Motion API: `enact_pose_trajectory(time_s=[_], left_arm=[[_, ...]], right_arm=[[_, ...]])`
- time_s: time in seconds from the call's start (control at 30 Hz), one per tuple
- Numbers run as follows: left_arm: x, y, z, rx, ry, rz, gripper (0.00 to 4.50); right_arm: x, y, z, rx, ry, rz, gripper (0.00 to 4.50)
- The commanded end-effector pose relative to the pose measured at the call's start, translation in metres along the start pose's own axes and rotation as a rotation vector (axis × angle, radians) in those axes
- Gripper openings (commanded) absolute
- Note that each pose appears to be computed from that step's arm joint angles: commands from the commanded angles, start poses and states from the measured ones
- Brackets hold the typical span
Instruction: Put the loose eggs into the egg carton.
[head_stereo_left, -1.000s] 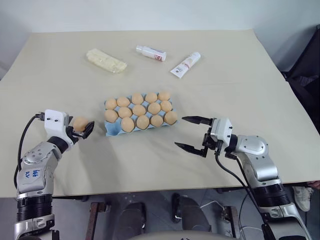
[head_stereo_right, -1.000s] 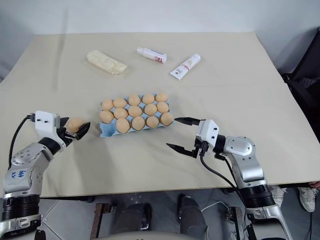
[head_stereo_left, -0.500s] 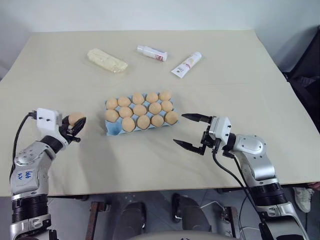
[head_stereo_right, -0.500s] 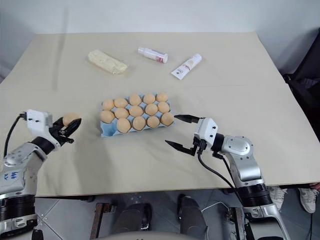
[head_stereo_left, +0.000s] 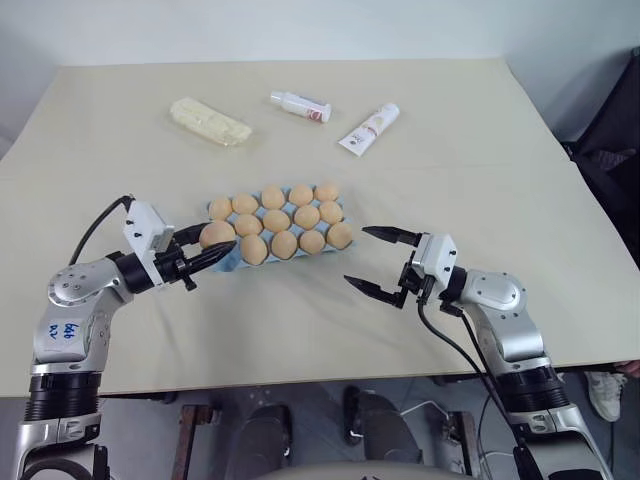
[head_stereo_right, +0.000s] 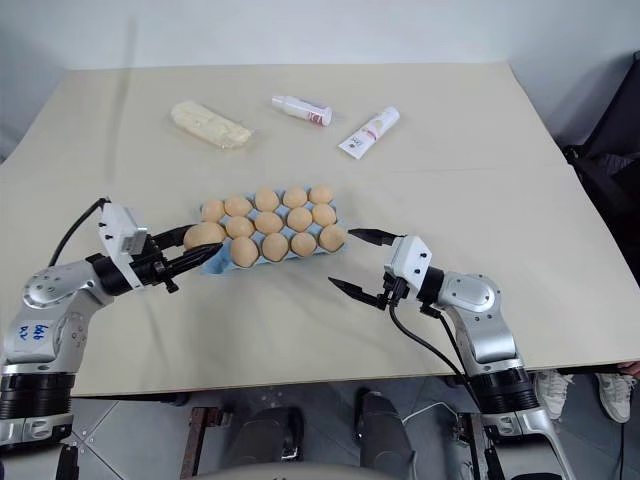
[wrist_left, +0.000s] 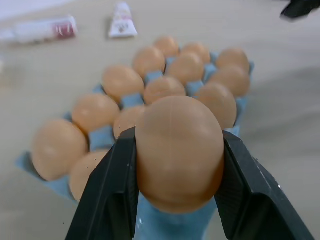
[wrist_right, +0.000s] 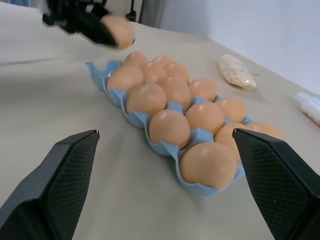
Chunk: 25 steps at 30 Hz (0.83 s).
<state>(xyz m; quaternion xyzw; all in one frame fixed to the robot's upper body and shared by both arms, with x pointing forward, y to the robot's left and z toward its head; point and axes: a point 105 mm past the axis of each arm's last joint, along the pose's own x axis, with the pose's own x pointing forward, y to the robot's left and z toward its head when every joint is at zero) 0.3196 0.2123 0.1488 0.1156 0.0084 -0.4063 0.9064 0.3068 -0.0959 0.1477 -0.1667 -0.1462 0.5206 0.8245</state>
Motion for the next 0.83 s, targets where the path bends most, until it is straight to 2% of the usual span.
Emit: enact_pose_trajectory(time_s=[0.03, 0.17, 0.23, 0.4, 0.57, 0.67, 0.83], left_arm=[[0.000, 0.002, 0.010, 0.047, -0.030, -0.016, 2.58], [-0.007, 0.001, 0.009, 0.065, -0.018, -0.021, 3.93], [-0.012, 0.004, 0.011, 0.069, -0.024, -0.008, 4.47], [-0.044, 0.012, 0.015, 0.109, 0.002, 0.038, 4.47], [-0.079, 0.013, 0.001, 0.142, 0.107, 0.060, 4.47], [-0.100, 0.022, -0.009, 0.173, 0.138, 0.145, 4.47], [-0.108, 0.019, -0.019, 0.108, 0.124, 0.209, 4.47]], right_arm=[[0.002, 0.001, 0.013, -0.037, -0.040, -0.007, 4.50], [0.002, 0.003, 0.015, -0.033, -0.044, -0.011, 4.50], [0.002, 0.003, 0.015, -0.032, -0.045, -0.012, 4.50], [-0.005, 0.000, 0.012, -0.030, -0.024, -0.011, 4.50], [-0.019, -0.006, 0.007, -0.024, 0.019, -0.014, 4.50], [-0.026, -0.011, 0.006, -0.016, 0.041, -0.020, 4.50], [-0.036, -0.020, 0.003, -0.028, 0.071, -0.069, 4.50]])
